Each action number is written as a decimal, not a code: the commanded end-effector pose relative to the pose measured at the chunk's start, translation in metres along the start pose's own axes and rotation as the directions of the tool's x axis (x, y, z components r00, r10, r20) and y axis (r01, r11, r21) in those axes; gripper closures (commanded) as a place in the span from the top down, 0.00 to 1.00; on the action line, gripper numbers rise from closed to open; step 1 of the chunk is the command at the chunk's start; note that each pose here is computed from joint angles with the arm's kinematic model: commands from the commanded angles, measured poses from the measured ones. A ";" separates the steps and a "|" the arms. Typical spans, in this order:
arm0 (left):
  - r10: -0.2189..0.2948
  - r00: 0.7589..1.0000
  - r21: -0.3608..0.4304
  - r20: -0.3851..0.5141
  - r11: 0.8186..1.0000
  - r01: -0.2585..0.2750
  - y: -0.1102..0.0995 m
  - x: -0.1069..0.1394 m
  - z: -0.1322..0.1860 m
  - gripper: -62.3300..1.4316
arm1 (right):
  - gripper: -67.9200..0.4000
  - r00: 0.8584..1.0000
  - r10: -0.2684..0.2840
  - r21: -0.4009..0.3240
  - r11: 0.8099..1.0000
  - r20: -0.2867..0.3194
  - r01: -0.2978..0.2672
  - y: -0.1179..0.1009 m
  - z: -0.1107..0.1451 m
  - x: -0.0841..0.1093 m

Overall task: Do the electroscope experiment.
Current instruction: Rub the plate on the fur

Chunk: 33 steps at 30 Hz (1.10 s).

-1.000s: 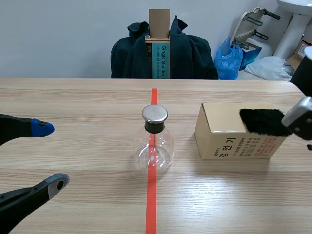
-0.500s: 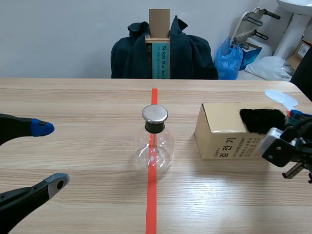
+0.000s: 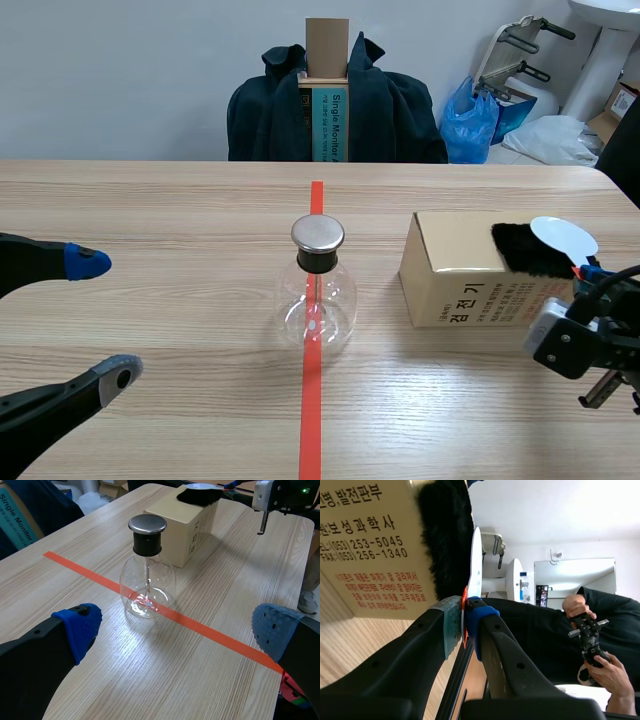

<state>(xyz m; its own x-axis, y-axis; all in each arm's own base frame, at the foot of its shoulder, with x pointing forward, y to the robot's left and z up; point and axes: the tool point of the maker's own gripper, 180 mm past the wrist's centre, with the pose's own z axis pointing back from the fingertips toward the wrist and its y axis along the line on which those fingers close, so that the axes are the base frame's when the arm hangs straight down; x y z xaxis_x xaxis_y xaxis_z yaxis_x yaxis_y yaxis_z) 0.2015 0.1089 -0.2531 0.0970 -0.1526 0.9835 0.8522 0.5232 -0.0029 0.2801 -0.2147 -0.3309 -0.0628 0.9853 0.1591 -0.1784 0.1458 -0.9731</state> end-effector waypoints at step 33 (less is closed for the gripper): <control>0.005 1.000 0.000 0.026 1.000 -0.005 -0.002 0.004 -0.003 1.00 | 0.02 0.999 0.046 0.096 0.994 0.012 -0.047 0.016 0.007 0.000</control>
<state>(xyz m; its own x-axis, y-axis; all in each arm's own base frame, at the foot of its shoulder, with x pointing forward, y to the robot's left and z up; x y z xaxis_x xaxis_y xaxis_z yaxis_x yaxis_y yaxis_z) 0.2006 0.1072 -0.2560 0.1000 -0.1572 0.9825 0.8508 0.5255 -0.0025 0.2682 -0.2079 -0.3509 -0.0759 0.9890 0.1272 -0.2736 0.1020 -0.9564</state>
